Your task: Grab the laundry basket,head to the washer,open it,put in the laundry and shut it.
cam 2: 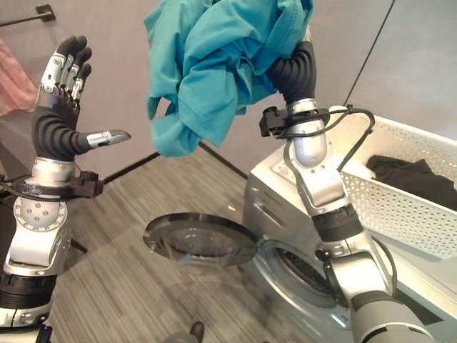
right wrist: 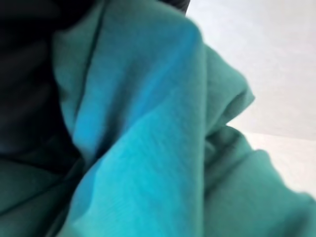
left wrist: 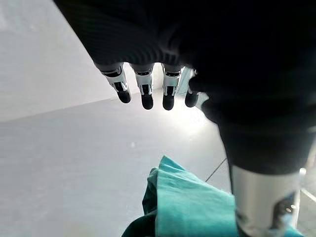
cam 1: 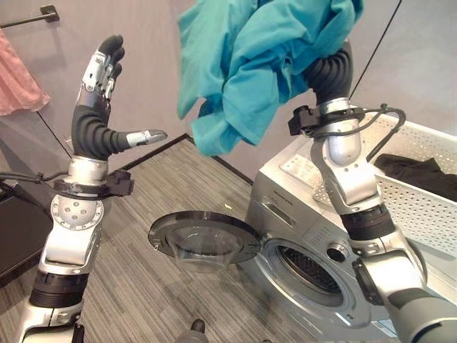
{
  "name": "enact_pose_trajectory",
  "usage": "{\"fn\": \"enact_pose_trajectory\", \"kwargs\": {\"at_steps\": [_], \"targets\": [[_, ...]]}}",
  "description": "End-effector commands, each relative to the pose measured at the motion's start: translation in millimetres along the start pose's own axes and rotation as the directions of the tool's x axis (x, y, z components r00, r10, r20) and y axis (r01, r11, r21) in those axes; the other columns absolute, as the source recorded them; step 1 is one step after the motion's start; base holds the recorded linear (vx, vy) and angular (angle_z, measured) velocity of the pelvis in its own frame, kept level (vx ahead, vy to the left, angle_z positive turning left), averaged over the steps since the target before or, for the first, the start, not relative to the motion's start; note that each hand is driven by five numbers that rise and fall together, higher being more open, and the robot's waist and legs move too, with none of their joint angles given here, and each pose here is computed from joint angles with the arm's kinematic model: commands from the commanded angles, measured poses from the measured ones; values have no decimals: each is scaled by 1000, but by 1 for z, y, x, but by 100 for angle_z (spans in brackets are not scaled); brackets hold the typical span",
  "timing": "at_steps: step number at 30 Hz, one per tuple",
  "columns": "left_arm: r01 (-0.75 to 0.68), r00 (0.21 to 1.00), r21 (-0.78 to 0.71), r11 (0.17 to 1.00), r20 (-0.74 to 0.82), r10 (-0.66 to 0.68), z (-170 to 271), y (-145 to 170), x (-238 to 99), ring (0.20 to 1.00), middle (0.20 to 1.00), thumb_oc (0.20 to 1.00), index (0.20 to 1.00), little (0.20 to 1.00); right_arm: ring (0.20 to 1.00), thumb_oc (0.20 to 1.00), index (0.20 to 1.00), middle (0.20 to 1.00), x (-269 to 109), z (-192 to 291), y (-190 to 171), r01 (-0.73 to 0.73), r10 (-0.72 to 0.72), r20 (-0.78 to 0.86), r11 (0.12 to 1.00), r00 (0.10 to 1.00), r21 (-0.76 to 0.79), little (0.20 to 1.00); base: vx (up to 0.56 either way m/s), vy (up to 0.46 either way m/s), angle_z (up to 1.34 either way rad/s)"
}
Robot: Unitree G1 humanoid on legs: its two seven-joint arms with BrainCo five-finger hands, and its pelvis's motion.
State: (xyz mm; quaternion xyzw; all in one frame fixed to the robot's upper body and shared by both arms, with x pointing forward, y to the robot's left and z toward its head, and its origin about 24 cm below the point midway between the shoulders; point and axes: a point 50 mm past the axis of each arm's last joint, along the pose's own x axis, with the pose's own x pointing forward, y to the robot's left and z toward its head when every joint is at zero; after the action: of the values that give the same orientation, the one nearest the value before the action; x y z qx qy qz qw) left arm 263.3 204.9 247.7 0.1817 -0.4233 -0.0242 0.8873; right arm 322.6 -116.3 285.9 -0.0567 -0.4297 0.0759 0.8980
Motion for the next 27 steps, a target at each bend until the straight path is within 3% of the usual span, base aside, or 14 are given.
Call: {"fn": "enact_pose_trajectory", "kwargs": {"at_steps": [1,9,19,27], "targets": [[36,997,5,999,67,-36,8,-8,10,1000,1000,1000,1000,1000,200,200,200,200,22,37,10,-48,37,161,997,986,61,200,-1,-12,-7],[74,996,-83,994,64,-69,3,-25,28,1000,1000,1000,1000,1000,200,200,200,200,16,26,29,-213,198,99,961,975,178,200,5,-16,-8],[194,979,-180,964,89,-181,7,-46,41,1000,1000,1000,1000,1000,200,200,200,200,16,19,39,-348,345,52,921,937,174,200,1,-2,-1],[248,968,-247,937,111,-227,11,-60,47,1000,1000,1000,1000,1000,200,200,200,200,15,11,40,-363,365,15,920,931,145,200,4,-16,-6]]}}
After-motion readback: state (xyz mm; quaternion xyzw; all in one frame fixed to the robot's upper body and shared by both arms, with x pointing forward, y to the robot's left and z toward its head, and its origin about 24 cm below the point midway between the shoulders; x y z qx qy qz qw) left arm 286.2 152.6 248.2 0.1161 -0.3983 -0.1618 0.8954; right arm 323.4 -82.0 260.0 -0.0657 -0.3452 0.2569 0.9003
